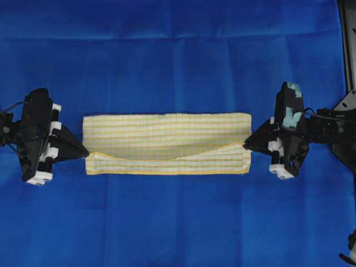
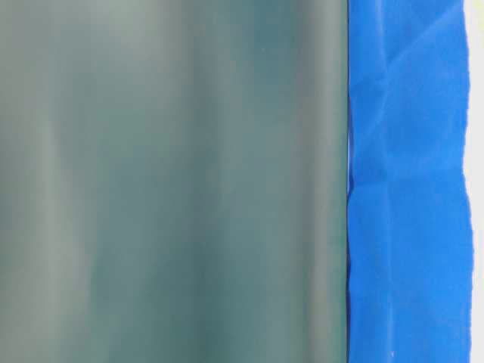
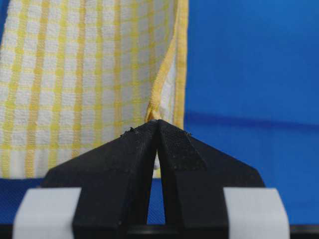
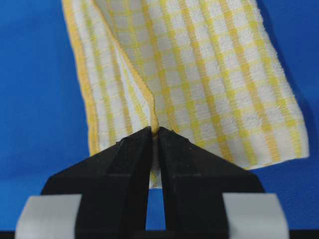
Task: Fold the yellow towel.
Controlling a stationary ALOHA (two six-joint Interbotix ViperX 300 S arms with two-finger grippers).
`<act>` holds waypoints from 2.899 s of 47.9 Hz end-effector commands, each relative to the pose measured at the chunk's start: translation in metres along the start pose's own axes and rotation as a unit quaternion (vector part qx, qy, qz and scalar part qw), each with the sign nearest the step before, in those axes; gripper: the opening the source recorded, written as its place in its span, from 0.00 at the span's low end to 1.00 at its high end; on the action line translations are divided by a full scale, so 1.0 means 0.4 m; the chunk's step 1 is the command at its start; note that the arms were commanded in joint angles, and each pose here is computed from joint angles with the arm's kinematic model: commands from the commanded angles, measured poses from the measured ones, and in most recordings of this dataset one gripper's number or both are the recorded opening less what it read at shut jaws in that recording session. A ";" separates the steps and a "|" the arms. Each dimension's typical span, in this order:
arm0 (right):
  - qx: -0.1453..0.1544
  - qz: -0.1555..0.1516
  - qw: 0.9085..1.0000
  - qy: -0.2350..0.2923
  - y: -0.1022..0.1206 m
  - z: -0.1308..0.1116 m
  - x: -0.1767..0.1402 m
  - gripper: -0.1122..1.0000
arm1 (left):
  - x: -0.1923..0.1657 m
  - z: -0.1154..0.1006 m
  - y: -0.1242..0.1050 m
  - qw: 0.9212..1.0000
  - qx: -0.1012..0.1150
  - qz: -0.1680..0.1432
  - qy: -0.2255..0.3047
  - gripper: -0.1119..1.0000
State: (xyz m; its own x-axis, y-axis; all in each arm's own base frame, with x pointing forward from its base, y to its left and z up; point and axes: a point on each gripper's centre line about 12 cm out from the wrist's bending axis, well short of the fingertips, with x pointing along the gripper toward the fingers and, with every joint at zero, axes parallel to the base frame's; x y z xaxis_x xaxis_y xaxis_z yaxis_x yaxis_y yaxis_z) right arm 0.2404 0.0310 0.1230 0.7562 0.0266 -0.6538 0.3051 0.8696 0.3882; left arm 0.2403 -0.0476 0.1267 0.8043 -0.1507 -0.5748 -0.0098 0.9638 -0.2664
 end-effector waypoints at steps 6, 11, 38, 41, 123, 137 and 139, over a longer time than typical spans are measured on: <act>-0.007 0.011 1.000 0.002 0.026 0.004 0.009 0.14 | 0.003 0.011 -0.014 1.000 0.004 -0.008 -0.004 0.12; -0.011 0.012 1.000 0.007 0.035 0.003 0.019 0.14 | 0.005 0.007 -0.013 1.000 0.006 -0.006 0.004 0.12; -0.030 0.033 0.999 0.030 0.081 -0.009 0.027 0.57 | 0.001 0.040 -0.026 1.000 0.005 -0.009 -0.002 0.36; -0.034 0.037 0.998 0.026 0.082 -0.005 0.020 0.74 | -0.012 0.049 -0.028 1.000 0.011 -0.011 -0.010 0.53; 0.007 -0.085 0.993 0.076 -0.126 0.066 0.068 0.13 | 0.073 0.014 0.180 0.982 0.001 0.127 0.141 0.14; -0.006 -0.029 1.000 0.009 -0.061 0.150 -0.028 0.13 | 0.019 0.152 0.139 0.986 0.004 0.117 0.116 0.14; -0.010 -0.022 1.000 -0.003 -0.053 0.161 -0.043 0.13 | 0.010 0.167 0.133 0.987 0.005 0.116 0.112 0.14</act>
State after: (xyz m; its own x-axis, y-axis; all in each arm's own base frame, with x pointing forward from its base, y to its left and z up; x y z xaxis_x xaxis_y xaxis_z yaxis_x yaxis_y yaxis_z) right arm 0.2546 -0.0197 0.1463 0.6948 -0.0120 -0.7191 0.3588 0.8724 0.3321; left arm 0.2757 0.0178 0.1370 0.5865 0.0301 -0.8094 -0.1785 0.9795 -0.0930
